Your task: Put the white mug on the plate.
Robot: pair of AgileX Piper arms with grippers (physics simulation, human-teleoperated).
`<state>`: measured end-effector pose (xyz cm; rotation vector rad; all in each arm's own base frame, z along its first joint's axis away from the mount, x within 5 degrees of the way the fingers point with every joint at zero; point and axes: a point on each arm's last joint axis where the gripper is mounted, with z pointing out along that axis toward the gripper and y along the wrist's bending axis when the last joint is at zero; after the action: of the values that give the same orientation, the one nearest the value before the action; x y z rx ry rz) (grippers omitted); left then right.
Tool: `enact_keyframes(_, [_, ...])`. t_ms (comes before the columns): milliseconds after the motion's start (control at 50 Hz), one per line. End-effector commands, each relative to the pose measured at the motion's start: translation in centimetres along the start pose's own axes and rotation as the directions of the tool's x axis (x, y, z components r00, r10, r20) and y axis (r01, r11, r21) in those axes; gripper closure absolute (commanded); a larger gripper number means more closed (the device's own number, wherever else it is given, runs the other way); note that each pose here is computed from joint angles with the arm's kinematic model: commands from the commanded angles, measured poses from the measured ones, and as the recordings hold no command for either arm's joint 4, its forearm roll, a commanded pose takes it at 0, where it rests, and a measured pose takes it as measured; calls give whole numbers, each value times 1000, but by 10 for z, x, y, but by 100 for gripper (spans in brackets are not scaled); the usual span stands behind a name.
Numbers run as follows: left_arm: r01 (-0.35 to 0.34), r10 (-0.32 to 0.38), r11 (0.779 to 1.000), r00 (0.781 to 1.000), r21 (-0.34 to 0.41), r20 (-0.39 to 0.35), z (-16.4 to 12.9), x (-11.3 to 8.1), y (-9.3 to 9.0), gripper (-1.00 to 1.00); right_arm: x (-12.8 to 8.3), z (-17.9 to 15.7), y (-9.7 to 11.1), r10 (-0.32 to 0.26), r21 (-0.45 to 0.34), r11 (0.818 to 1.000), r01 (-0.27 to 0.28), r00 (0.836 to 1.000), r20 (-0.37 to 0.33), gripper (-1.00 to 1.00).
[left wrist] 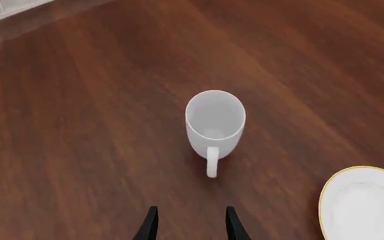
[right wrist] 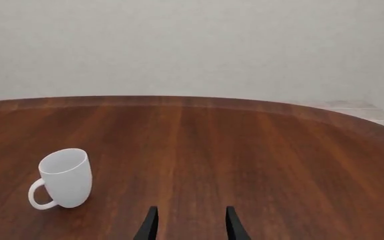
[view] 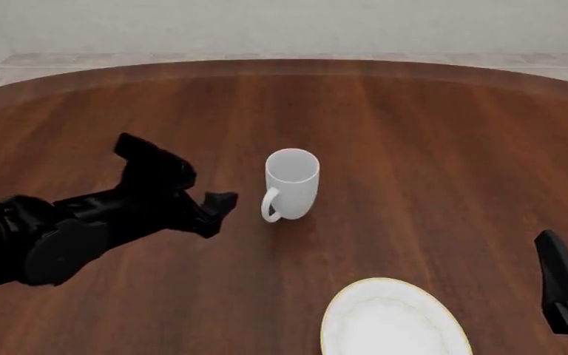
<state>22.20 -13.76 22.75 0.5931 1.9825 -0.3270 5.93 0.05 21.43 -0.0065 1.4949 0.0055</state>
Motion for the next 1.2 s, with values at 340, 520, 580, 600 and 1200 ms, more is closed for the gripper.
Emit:
enact_keyframes(340, [13, -13, 1000, 1000, -9, -22, 28, 4, 3, -100, 1, 0, 0, 1, -1, 1000, -1, 1000, 3, -100])
enact_keyframes(520, [14, -14, 1000, 999, -10, -34, 38, 5, 3, -100, 1, -1, 0, 2, -1, 1000, -2, 1000, 7, -100])
enact_keyframes(580, [9, -10, 1000, 999, -12, -34, 41, 6, 4, -100, 1, -1, 0, 3, -2, 1000, -3, 1000, 6, -100])
enact_keyframes(600, [9, -10, 1000, 999, -12, -34, 41, 6, 4, -100, 1, -1, 0, 3, -2, 1000, -3, 1000, 6, -100])
enact_keyframes(1200, [-6, 7, 1000, 997, 20, -79, 78, 12, -7, -100, 0, -1, 0, 9, -4, 1000, -8, 1000, 7, -100])
